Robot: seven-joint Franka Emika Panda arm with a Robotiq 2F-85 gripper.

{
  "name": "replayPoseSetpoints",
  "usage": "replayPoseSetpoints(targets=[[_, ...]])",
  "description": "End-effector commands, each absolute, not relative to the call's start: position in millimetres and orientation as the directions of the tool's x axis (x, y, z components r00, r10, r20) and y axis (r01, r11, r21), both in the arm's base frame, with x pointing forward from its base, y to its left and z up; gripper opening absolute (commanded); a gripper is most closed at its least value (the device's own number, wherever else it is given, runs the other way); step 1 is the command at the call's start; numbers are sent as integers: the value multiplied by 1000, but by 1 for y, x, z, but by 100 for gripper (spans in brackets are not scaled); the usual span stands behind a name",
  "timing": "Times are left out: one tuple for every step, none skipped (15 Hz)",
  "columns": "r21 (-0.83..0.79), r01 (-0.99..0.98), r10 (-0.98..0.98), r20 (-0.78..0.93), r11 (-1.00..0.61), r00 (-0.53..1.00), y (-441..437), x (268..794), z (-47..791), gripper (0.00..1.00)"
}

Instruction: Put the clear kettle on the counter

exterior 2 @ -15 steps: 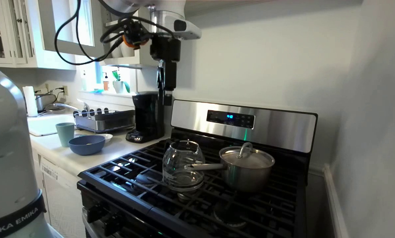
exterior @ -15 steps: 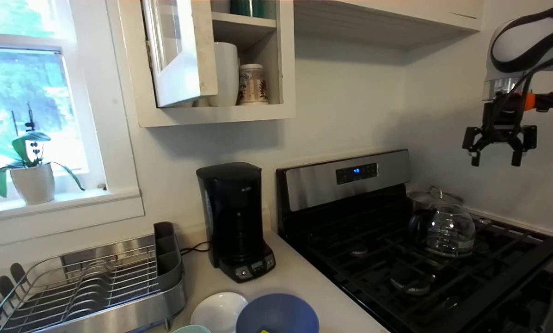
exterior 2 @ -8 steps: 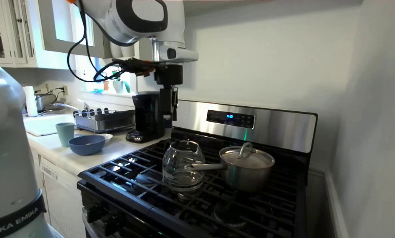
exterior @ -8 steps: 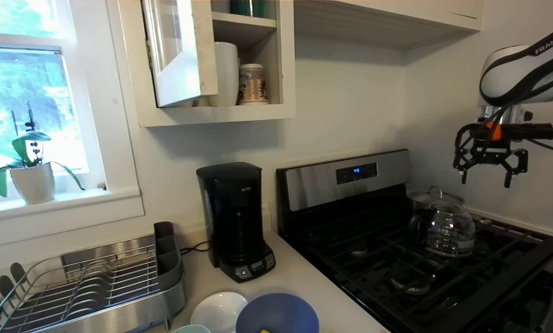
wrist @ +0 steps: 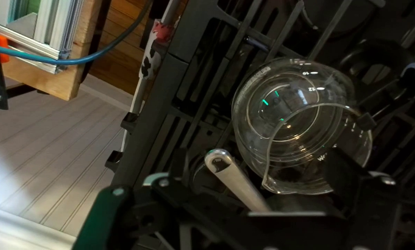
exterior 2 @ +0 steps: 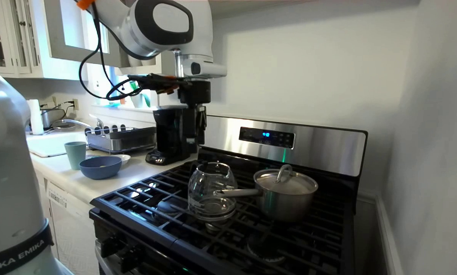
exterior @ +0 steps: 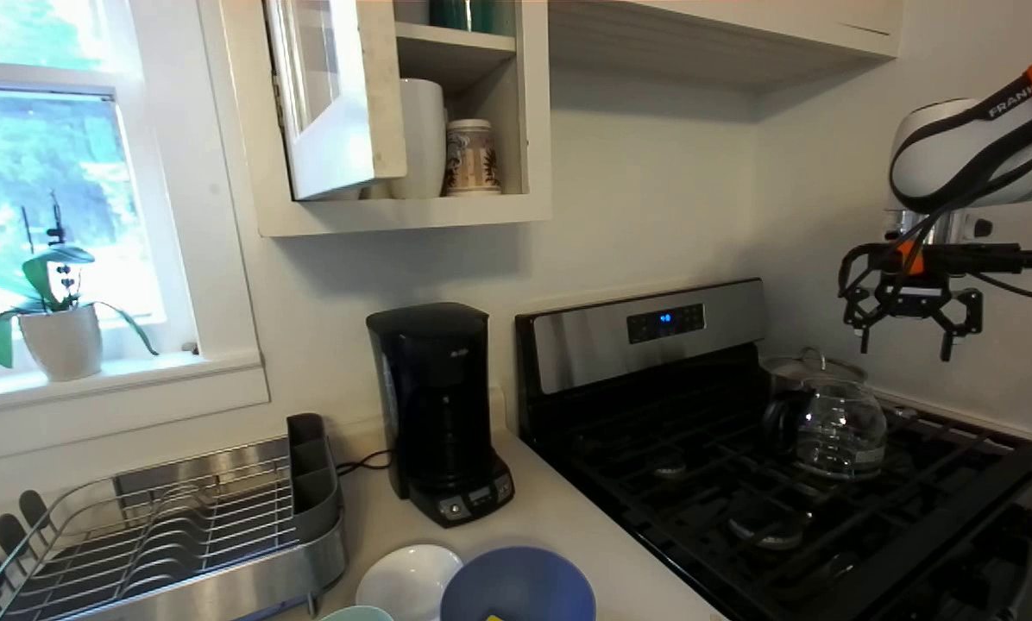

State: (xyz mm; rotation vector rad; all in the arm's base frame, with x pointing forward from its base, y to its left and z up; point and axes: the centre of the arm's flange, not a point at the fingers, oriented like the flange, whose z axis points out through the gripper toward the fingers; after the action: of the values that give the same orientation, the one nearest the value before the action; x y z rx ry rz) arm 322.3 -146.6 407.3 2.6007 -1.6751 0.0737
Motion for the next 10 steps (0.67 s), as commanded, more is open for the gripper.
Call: replayPoseSetpoints(targets=[[14,-911,-908,66,-413,413,-147,322,407,100],[14,-910,-908,66,-413,413,-147,322,407,100],[6,-917,-916,61,-398,397,-147,327,401,100],[2,-922,-921,58,-386,386,-146,329,394,100],[2,-925,-924,41,-380,379,-146,330,390,100],[5,-936,-936,30,-351,351,-145,332,384,100],[5,-944,-944,29,-330,330,-145,334,378,100],[3,-956,-956,17,-294,294,-143,336,372,100],[8,-964,-964,8,-266,266,-142,338,368,100],[1,-972,-972,4,-235,235,-142,340,364,100]])
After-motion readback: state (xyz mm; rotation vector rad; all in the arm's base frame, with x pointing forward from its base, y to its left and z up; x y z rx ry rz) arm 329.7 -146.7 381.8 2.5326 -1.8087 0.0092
